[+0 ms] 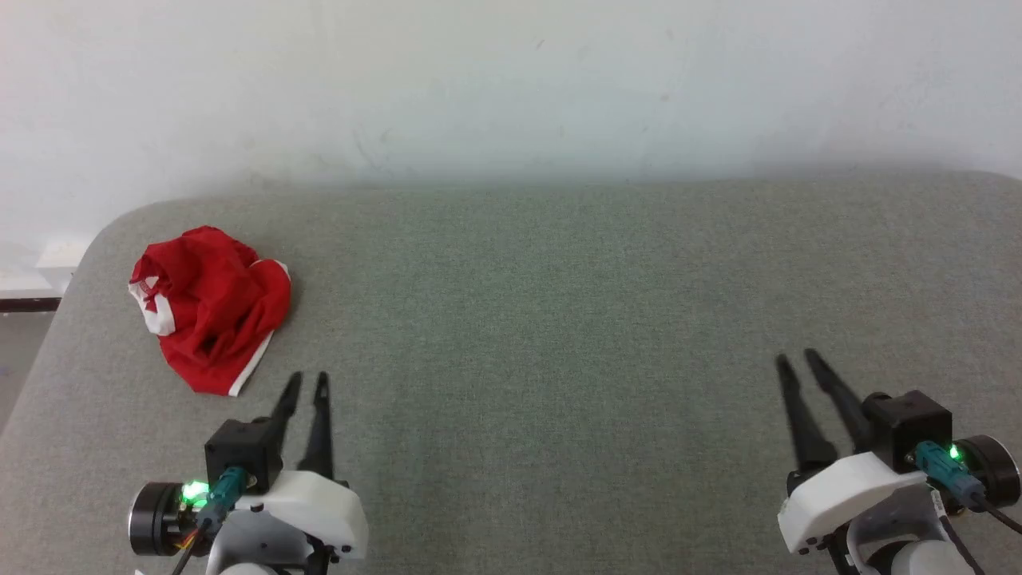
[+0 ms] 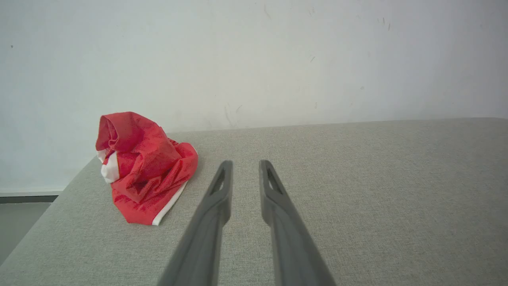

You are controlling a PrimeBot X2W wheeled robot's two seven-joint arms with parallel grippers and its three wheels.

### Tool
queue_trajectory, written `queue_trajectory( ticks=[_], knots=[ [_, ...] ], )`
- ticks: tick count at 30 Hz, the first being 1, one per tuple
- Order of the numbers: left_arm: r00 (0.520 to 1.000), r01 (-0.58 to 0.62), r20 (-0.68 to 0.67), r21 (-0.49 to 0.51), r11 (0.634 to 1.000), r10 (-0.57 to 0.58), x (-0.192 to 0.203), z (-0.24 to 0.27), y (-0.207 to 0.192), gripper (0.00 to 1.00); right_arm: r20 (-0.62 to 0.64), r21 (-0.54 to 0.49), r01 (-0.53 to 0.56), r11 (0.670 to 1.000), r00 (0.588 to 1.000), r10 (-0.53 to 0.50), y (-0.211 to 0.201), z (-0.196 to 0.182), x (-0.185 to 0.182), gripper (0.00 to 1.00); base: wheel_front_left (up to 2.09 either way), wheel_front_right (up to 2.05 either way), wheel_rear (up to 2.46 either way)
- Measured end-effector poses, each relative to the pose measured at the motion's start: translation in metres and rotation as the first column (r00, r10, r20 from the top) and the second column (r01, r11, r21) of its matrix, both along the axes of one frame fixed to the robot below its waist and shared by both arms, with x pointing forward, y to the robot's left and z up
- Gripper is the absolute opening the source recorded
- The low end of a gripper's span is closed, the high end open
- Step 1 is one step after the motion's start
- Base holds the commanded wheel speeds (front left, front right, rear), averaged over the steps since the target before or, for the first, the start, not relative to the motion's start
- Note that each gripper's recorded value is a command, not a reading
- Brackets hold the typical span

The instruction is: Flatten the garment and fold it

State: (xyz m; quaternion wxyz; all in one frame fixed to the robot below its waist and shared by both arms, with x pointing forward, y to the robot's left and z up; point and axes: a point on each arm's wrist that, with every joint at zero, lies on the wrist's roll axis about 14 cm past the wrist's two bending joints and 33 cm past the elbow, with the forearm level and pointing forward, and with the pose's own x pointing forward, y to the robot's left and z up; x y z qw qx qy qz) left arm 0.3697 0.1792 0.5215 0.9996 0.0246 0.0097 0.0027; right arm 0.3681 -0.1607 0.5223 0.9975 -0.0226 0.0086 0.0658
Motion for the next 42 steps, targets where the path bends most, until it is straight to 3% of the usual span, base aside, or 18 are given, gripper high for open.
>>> queue_trajectory(
  ticks=[20,42],
  knots=[
    [1.000,-0.008,0.029,0.000,1.000,0.008,-0.003,0.004,0.000,1.00,0.030,0.016,-0.010,1.000,0.999,0.009,0.003,0.005,0.002,1.00,0.00,0.00,0.00],
    [0.992,-0.096,0.076,-0.003,0.995,0.096,-0.023,0.011,0.024,1.00,0.077,0.036,-0.109,0.993,0.991,0.106,0.036,0.013,0.010,1.00,0.00,0.00,0.00]
  ],
)
